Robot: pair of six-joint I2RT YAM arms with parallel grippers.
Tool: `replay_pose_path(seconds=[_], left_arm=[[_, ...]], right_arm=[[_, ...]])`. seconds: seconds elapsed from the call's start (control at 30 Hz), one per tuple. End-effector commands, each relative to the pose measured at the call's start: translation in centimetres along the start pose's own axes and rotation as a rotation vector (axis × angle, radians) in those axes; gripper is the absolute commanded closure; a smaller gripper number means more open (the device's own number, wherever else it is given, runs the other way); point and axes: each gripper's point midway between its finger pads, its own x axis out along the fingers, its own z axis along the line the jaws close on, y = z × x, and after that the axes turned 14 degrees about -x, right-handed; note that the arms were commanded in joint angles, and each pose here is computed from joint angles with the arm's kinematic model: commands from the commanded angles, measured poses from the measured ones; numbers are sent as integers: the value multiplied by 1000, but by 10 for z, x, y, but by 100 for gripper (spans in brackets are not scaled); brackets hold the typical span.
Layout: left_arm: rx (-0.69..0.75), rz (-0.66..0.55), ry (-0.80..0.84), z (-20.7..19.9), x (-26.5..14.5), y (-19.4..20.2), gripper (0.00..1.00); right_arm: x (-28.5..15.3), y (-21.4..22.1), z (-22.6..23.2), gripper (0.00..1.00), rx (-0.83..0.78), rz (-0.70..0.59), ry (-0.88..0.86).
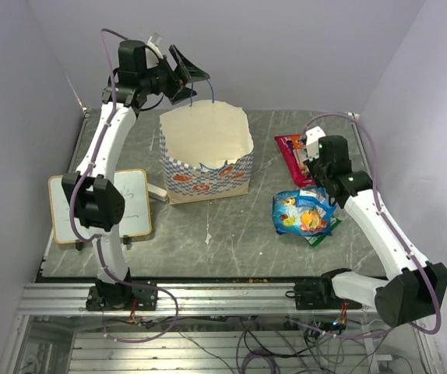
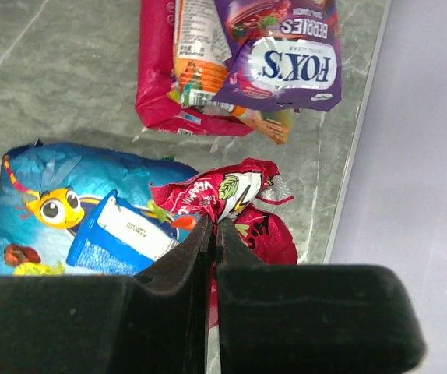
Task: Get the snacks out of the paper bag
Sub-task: Adjust the paper bag at the center of the board, then place the snack at the center of the board.
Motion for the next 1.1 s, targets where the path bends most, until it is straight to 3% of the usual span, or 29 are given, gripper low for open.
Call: replay_pose_path(seconds=[0.0, 0.17, 0.3, 0.77, 1.03, 1.07], left_arm=[[60, -5, 20, -27, -31, 5, 0], [81, -18, -12, -34, -54, 1, 0], [108, -18, -40, -36, -76, 1, 0], [191, -66, -122, -41, -152, 15, 1], [181, -55, -127, -40, -167, 35, 0], [182, -55, -129, -40, -168, 36, 0]], right_arm=[[13, -17, -16, 100, 180, -45, 6], [40, -26, -43, 100, 352, -38, 39], [63, -42, -59, 100, 401, -28, 71], [140, -40, -81, 100, 365, 62, 140], [149, -30, -64, 100, 354, 81, 94], [148, -27, -62, 94, 351, 81, 93]])
